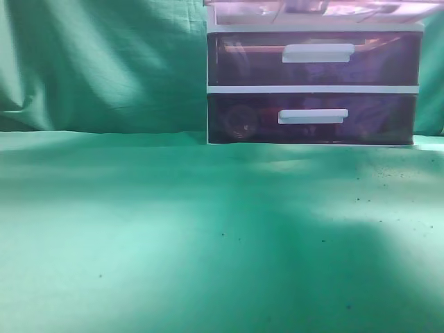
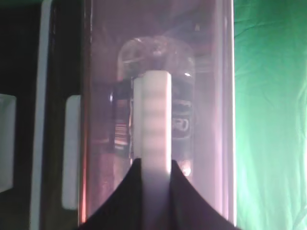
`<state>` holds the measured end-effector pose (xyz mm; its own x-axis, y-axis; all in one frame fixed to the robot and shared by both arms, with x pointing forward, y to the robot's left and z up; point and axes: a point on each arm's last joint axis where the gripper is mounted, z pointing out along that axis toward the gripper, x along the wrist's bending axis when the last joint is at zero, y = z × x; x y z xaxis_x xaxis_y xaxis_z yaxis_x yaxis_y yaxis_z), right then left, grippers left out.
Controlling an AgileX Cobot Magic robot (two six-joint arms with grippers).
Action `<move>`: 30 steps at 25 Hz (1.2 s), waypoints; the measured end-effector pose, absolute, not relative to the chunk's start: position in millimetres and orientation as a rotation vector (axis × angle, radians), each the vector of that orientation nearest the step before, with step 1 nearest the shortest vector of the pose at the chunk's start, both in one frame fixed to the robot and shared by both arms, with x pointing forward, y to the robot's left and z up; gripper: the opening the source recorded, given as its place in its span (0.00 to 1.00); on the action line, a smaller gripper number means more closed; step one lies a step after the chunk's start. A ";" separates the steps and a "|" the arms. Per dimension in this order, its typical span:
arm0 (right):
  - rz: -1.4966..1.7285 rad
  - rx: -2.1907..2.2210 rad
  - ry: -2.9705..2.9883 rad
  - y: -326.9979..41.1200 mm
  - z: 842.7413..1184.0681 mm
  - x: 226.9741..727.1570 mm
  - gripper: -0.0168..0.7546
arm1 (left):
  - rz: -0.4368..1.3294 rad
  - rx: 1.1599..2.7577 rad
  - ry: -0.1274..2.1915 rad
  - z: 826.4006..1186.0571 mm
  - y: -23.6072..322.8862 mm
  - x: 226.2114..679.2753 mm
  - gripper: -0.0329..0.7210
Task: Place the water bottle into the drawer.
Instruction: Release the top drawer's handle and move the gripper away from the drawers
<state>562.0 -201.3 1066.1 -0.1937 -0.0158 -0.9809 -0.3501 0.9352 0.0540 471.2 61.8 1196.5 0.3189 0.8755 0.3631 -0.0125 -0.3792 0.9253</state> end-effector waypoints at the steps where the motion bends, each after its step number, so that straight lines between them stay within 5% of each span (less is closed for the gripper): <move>1: 0.304 -0.274 1.752 -199.7 1065.0 569.1 0.13 | 1.200 1.686 0.786 1188.7 69.0 464.1 0.04; 12: 0.259 -0.255 1.754 -196.4 1067.7 618.6 0.13 | 1.125 1.780 0.888 1127.0 128.8 421.2 0.04; 30: 0.267 -0.218 1.731 -195.6 1065.3 647.8 0.13 | 1.071 1.816 0.964 1097.5 134.3 417.3 0.04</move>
<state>647.8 -195.6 1065.3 -0.1752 0.0034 -0.9845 -0.2930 0.9545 0.0555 417.3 134.3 1097.5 0.3513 0.8859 0.3031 0.2082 -0.3895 0.8972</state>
